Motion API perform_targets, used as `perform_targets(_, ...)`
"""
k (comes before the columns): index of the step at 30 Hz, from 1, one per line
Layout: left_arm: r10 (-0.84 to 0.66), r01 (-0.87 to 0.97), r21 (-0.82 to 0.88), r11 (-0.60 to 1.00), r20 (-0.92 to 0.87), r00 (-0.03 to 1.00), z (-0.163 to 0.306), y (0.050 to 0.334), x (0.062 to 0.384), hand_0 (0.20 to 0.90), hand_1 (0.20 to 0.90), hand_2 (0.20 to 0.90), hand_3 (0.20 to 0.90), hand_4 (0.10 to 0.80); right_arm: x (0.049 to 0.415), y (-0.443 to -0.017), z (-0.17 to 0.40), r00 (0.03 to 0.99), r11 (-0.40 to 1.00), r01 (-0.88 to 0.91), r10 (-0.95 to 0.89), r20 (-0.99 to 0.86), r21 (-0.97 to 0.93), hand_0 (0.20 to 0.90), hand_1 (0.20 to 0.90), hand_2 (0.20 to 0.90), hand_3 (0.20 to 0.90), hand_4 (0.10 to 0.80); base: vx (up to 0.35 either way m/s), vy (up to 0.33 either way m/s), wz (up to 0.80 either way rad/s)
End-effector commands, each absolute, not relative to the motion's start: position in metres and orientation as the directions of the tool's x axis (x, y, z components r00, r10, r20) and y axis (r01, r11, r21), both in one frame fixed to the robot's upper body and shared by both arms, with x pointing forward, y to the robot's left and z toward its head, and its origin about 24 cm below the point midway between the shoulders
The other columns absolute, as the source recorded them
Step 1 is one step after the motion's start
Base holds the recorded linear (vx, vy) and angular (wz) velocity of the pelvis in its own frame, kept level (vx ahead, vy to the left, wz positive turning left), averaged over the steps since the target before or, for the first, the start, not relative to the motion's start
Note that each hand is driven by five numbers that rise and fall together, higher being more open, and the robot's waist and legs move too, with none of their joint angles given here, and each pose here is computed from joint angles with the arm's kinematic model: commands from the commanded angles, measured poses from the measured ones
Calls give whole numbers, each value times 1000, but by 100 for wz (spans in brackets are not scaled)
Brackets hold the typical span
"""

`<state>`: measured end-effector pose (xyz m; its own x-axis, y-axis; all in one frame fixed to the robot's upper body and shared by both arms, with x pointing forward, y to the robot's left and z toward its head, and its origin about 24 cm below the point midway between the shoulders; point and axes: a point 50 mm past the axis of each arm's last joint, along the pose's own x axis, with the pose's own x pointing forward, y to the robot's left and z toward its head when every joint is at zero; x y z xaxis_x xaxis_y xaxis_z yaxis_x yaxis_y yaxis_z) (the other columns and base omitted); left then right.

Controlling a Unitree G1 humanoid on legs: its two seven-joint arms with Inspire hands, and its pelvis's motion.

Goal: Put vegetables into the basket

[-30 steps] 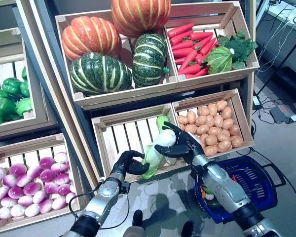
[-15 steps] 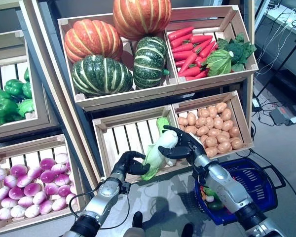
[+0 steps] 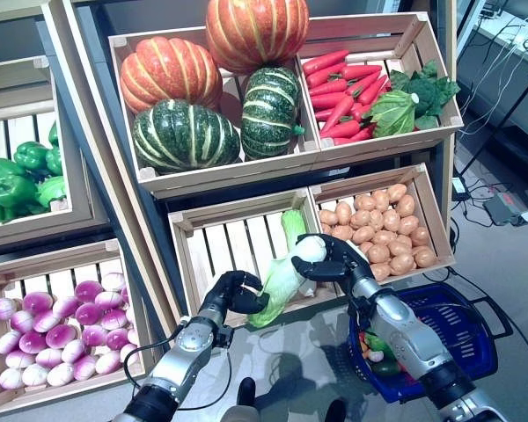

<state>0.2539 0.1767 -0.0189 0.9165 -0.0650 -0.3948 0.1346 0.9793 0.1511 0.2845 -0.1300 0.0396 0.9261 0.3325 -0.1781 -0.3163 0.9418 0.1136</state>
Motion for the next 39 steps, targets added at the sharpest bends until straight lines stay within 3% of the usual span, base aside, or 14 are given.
perform_targets(1, -134, 143, 72, 987, -114, 984, 38, 153, 288, 580, 580, 580, 580, 587, 289, -96, 86, 902, 863, -432, 413, 128, 263, 300, 300, 300, 300, 400, 0, 0, 0)
perform_targets(2, -127, 136, 73, 988, -112, 986, 39, 153, 288, 900, 900, 900, 900, 800, 289, -96, 88, 903, 862, -430, 407, 137, 268, 300, 300, 300, 300, 400, 0, 0, 0)
perform_targets(20, -154, 148, -72, 986, -85, 984, 46, 154, 289, 900, 900, 900, 900, 800, 295, -130, 146, 890, 839, -407, 274, 366, 361, 300, 300, 300, 300, 400, 0, 0, 0)
perform_targets(29, -115, 109, -61, 992, -106, 988, 43, 171, 287, 900, 900, 900, 900, 800, 290, -171, 171, 881, 881, -285, 85, 466, 378, 300, 300, 300, 300, 400, 3, -3, -1)
perform_targets(39, -71, 66, -73, 995, -62, 996, 48, 190, 287, 900, 900, 900, 900, 800, 276, -236, 181, 808, 871, -85, -223, 545, 484, 300, 300, 300, 300, 400, -68, -25, -5)
